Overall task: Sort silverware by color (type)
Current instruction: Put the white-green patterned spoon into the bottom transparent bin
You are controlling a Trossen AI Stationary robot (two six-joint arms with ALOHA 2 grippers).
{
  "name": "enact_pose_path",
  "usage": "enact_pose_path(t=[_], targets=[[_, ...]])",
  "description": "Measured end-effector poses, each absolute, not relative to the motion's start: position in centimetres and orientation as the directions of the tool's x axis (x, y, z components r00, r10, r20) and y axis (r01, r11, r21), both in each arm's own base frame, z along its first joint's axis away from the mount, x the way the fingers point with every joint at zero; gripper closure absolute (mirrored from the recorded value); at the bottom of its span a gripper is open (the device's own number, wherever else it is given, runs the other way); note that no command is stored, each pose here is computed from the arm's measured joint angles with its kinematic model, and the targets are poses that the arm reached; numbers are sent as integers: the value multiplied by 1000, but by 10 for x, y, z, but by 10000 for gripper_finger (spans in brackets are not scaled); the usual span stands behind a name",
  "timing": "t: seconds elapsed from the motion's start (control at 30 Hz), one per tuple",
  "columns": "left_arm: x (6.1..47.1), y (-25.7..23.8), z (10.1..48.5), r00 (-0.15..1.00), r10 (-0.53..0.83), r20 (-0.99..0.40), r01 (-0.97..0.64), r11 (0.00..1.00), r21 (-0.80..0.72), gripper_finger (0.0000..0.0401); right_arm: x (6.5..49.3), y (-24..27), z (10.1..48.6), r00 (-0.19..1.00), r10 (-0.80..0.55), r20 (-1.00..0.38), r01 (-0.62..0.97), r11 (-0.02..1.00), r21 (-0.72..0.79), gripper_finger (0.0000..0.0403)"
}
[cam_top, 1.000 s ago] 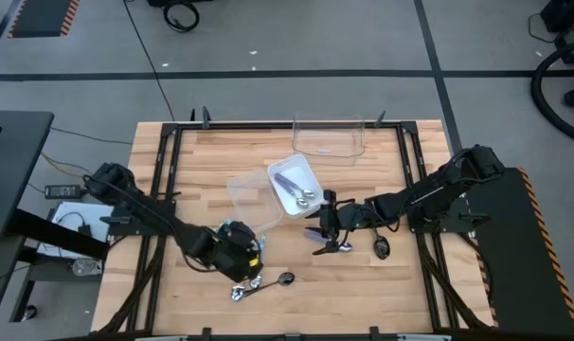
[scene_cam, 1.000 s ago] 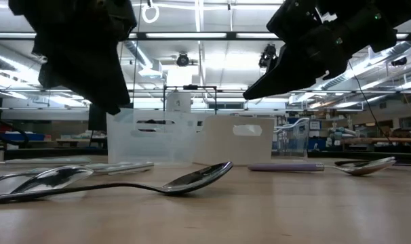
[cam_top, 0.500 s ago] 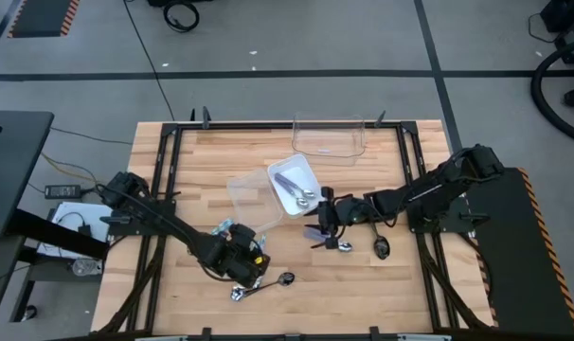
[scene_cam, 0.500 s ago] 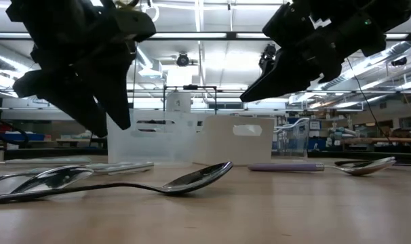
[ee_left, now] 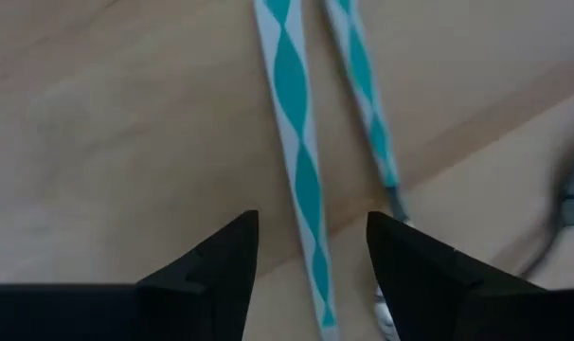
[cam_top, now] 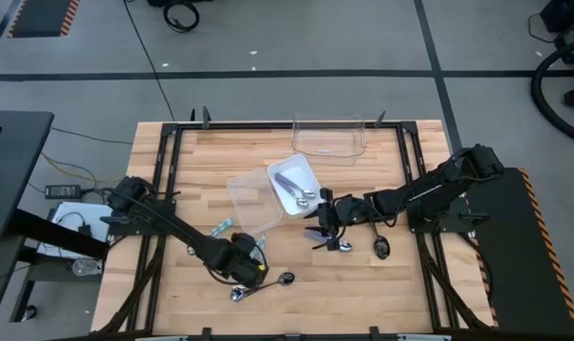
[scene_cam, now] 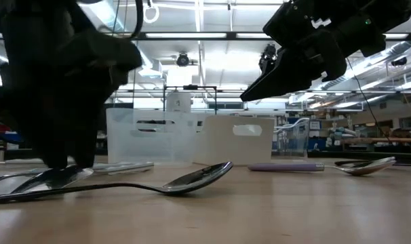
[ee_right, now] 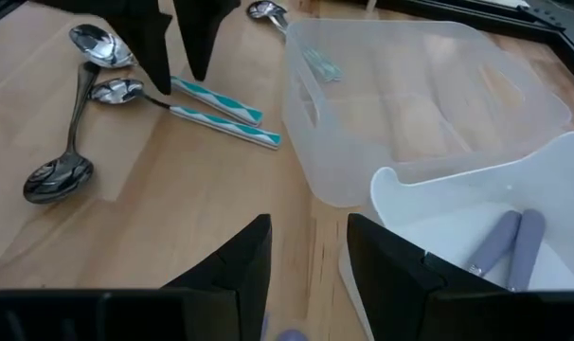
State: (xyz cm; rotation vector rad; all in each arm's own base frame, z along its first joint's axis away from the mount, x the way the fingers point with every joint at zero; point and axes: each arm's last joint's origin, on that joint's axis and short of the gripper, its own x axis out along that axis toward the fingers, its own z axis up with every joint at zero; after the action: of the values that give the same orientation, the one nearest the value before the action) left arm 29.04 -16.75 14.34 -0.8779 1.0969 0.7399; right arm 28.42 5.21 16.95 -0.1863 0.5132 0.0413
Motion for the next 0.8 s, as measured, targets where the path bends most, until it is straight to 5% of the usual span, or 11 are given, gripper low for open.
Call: enact_pose_path(t=[0.27,0.6,0.8], targets=[[291,-163,139,248,77,-966,-846,503,-177,229,285,52,170,875,-5,-483,-86,983,-165,253],[285,-159,138,169,82,-982,-825,556,-96,368,285,52,171,878,-4,-479,-85,983,-164,253],[283,-158,139,154,90,-984,-797,600,-69,370,285,52,171,878,-4,-479,-82,984,-158,253]])
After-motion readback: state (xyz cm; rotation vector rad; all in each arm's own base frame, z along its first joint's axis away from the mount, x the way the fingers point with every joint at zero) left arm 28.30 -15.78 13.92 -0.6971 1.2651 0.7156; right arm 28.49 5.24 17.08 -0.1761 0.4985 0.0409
